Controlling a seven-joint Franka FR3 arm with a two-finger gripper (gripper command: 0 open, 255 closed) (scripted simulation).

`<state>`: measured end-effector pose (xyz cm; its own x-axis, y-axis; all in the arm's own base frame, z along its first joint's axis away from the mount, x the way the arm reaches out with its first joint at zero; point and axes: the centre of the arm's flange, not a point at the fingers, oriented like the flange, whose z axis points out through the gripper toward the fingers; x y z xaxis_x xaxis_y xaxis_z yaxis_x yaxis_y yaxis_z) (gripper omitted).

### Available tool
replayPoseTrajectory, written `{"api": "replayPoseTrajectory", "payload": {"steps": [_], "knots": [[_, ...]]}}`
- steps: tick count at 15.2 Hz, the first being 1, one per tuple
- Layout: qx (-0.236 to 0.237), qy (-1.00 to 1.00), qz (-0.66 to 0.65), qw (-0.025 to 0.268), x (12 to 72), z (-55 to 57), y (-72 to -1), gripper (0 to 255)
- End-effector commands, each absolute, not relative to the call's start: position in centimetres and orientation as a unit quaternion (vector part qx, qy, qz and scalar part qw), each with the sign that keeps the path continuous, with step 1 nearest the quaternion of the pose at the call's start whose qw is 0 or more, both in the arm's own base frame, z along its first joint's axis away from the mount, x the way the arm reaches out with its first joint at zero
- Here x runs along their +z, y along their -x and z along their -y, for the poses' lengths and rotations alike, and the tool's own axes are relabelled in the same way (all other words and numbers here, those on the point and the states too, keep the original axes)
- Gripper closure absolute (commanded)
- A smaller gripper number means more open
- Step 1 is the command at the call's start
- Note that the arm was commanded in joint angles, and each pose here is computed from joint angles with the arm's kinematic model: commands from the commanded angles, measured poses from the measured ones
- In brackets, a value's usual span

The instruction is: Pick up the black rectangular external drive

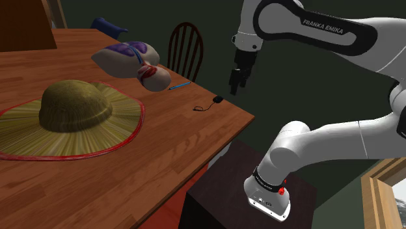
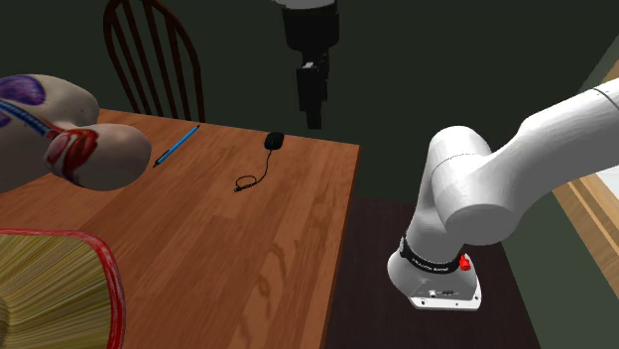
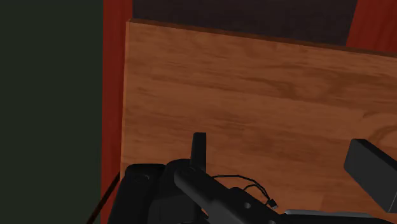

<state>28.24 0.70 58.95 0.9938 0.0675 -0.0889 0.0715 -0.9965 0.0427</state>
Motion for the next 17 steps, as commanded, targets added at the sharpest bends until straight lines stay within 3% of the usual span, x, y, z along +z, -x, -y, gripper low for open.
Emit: {"api": "replayPoseTrajectory", "payload": {"steps": [1,17], "knots": [[-0.044,-0.998,-0.035,0.023,59.0,-0.7,-28.2,0],[0.004,-0.932,-0.363,-0.011,47.7,-3.3,-41.2,0]]}}
